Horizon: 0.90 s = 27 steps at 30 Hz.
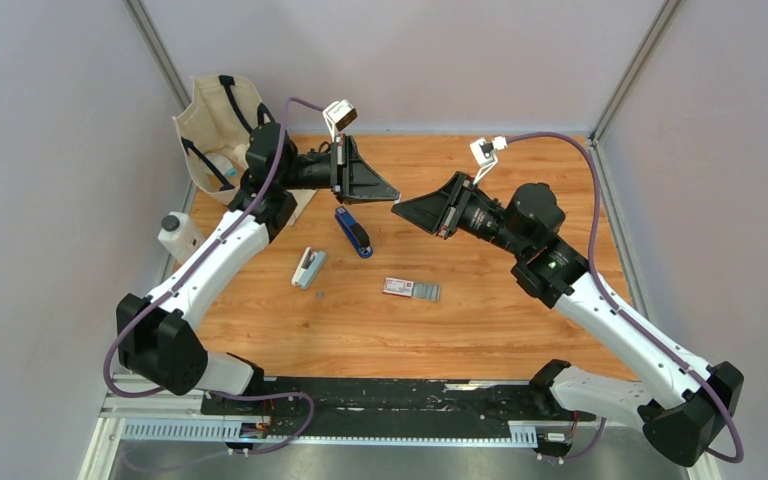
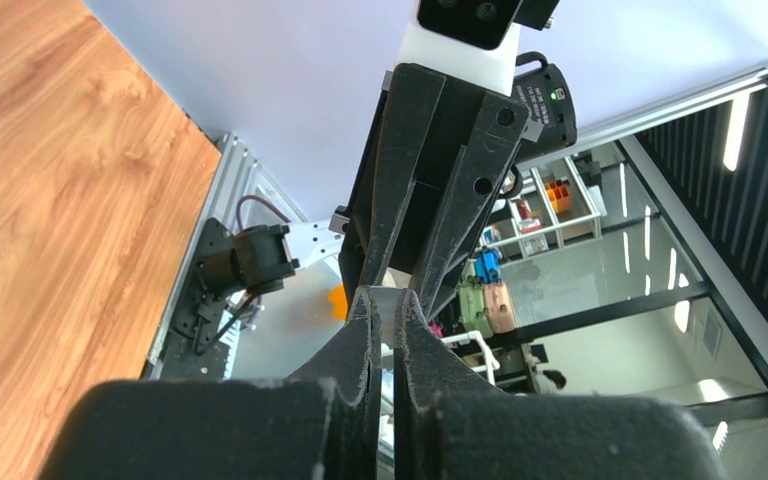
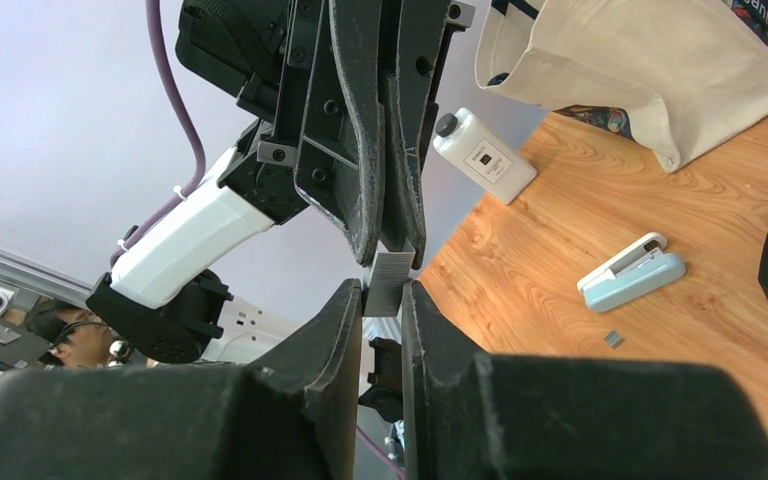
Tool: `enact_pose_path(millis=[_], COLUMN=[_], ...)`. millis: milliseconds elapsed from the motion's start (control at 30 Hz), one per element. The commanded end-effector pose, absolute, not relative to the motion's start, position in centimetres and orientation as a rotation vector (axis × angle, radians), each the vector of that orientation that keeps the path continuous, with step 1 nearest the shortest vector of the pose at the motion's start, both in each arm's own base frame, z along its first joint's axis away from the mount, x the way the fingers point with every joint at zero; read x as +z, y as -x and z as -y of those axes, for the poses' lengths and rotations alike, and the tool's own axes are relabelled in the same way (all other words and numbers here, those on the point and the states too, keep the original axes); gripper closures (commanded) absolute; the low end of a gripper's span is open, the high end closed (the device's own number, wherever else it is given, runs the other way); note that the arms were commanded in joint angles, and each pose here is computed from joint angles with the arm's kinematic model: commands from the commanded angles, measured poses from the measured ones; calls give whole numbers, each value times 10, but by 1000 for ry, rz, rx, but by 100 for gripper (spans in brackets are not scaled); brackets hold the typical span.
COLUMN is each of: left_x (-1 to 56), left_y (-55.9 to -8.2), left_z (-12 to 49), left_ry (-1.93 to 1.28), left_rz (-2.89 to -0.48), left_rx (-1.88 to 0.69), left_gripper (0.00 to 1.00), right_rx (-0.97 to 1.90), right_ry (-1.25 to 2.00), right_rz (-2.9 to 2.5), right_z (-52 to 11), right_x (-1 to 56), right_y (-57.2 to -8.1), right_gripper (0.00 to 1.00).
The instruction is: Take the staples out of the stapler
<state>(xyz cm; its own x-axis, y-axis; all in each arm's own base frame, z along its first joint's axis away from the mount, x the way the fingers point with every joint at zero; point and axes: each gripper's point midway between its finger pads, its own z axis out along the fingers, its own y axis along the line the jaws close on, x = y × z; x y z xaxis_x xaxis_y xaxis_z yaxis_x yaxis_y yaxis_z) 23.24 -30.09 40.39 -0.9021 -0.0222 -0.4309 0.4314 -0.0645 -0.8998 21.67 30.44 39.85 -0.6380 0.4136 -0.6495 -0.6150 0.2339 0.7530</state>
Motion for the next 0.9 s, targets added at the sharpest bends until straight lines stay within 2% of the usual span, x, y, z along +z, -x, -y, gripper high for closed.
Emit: enact_pose_path(millis=[0, 33, 67, 133, 167, 400, 567, 700, 867], left_x=[408, 406, 404, 401, 397, 341, 256, 191, 140], left_y=[-226, -227, -228, -231, -233, -285, -329, -340, -339], left_z=[297, 298, 298, 298, 298, 286, 272, 270, 287], left_ry=[-469, -464, -462, -462, -462, -407, -472, -639, -791], left_rz=[-1881, -1890, -1897, -1913, -1924, -2099, -2297, -2408, -2474], left_rx=[-2007, -2001, -1993, -1971, -1949, -1617, -1160, -851, -683], left_gripper=[100, 99, 90, 41, 23, 22, 20, 20, 19], right_rx=[1548, 1542, 1535, 1508, 1486, 1291, 1045, 756, 594], right_ry=[203, 204, 203, 200, 196, 181, 105, -10, -110], right_rz=[-1578, -1583, -1588, -1618, -1649, -1876, -2061, -2200, -2260], right_z=[-301, -300, -300, -298, -297, -276, -244, -208, -184], right_x=[424, 423, 422, 416, 410, 362, 315, 273, 242], right_y=[-213, -213, -213, -214, -215, -211, -212, -222, -225], right_gripper=[86, 87, 87, 87, 87, 87, 86, 89, 90])
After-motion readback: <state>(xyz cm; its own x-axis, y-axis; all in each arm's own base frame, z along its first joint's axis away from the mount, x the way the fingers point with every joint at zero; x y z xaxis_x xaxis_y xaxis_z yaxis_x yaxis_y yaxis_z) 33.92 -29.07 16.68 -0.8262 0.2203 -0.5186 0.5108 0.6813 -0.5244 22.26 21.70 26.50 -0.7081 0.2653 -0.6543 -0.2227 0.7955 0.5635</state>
